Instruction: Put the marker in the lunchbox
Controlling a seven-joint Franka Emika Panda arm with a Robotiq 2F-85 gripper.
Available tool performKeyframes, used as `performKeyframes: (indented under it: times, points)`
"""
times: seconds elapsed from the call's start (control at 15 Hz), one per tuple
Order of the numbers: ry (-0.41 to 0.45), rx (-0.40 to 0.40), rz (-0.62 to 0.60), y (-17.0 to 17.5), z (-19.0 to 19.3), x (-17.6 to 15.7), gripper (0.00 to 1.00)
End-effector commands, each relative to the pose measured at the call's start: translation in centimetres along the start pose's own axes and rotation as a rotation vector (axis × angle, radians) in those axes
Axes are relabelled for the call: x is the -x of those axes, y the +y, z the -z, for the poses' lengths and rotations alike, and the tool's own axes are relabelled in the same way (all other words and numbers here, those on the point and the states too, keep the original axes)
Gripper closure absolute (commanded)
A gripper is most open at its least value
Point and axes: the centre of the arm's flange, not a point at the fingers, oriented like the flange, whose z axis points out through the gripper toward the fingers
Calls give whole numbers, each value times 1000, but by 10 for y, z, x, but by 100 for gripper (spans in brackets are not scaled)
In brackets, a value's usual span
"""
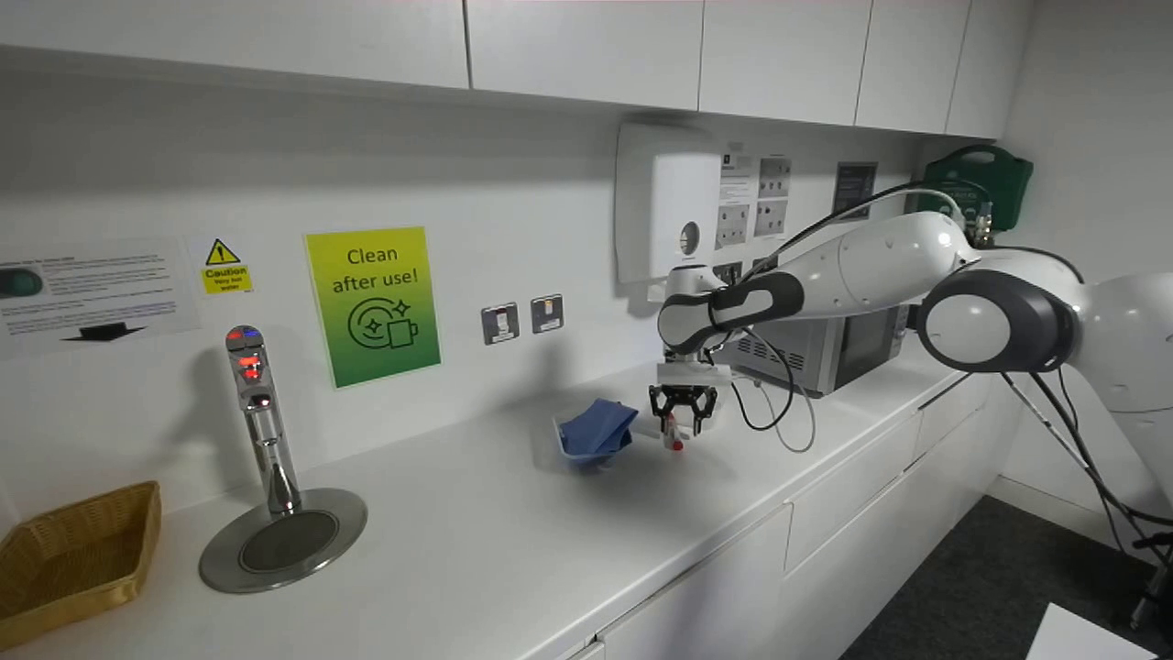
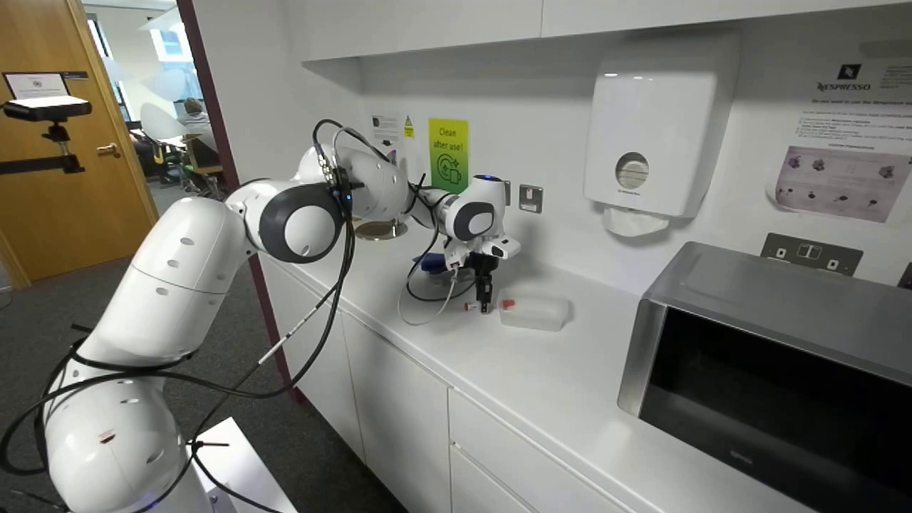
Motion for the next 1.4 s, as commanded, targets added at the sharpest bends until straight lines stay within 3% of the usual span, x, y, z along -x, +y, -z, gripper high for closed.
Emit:
performKeyframes:
  times: [0.0, 0.33, 0.4, 1.33]
  points:
    - [-15, 14, 23, -5, 10, -10, 67]
    - [-12, 9, 25, -5, 14, -12, 100]
    - [-11, 9, 25, -5, 16, -12, 95]
    - [124, -26, 73, -11, 93, 8, 95]
